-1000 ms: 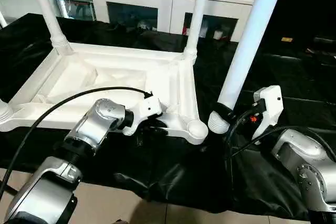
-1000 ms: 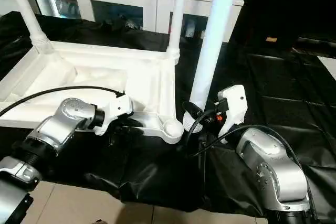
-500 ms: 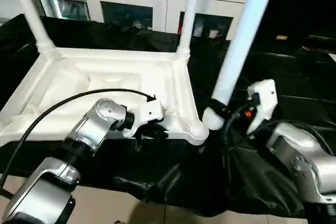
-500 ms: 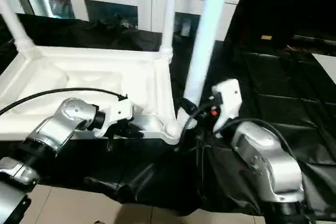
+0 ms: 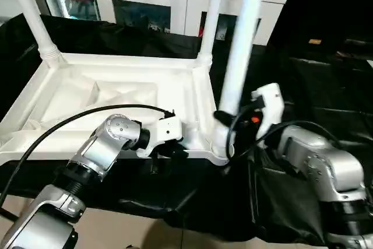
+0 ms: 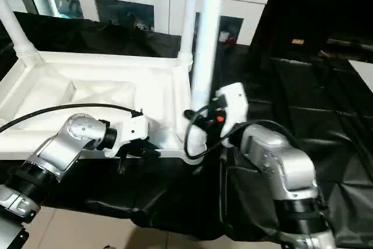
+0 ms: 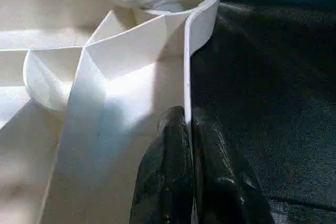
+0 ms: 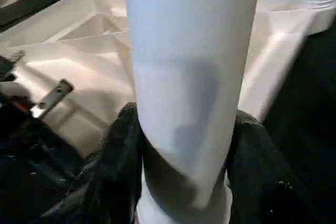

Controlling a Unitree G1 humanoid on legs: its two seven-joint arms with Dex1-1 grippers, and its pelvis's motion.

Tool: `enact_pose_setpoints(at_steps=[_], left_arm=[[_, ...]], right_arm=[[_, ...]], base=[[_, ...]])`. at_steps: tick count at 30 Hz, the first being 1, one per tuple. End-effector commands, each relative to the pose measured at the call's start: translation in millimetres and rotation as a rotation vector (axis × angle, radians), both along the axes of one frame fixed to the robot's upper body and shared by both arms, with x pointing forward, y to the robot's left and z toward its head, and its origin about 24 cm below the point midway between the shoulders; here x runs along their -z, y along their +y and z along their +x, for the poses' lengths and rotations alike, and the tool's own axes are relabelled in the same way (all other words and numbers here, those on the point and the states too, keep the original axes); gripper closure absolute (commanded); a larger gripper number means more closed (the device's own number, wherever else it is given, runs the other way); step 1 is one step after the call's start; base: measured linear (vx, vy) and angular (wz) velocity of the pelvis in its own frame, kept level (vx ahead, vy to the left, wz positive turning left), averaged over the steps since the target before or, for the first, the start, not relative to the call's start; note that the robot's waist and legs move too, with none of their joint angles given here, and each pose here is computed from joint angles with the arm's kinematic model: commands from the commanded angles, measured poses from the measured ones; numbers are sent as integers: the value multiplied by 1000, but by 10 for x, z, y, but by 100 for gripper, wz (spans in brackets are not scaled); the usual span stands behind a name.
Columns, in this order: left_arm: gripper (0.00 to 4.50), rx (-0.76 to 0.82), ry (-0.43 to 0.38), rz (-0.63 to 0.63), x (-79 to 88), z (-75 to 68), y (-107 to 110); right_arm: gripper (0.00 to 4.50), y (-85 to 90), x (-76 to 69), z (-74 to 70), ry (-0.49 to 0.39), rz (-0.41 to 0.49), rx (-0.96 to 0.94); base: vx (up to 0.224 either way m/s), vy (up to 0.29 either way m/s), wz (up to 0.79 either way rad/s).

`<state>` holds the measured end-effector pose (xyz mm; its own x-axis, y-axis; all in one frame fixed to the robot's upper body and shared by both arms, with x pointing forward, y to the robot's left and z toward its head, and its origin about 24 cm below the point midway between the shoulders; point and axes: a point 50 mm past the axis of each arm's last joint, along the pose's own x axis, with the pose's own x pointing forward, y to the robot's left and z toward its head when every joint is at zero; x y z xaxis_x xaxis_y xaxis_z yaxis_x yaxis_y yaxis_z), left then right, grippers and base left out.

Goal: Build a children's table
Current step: Insert table leg to table base

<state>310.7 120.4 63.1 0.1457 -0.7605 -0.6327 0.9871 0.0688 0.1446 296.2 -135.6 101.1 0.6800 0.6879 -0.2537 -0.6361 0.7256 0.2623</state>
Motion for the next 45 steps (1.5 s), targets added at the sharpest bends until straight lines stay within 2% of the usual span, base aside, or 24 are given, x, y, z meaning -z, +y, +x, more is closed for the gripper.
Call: enact_pose_setpoints(at_steps=[1, 8, 18, 26, 36, 45], left_arm=[[450, -33, 17, 27, 97, -40, -7], [450, -63, 5, 28, 95, -7, 0], [450, -64, -11, 44, 70, 24, 19], [450, -59, -28, 56, 46, 71, 33], [450, -47, -39, 63, 2, 101, 47], [450, -43, -46, 60, -6, 113, 47]], right_arm=[[264, 46, 35, -11, 49, 2, -32], [264, 71, 120, -7, 84, -64, -45], [264, -50, 44, -33, 77, -75, -33], [264, -72, 60, -111, 95, -62, -47], [264, -79, 43, -81, 75, -41, -23], [264, -73, 173, -36, 64, 43, 22]], base=[[0, 0, 0], [0, 0, 0], [0, 0, 0], [0, 0, 0], [0, 0, 0], [0, 0, 0]])
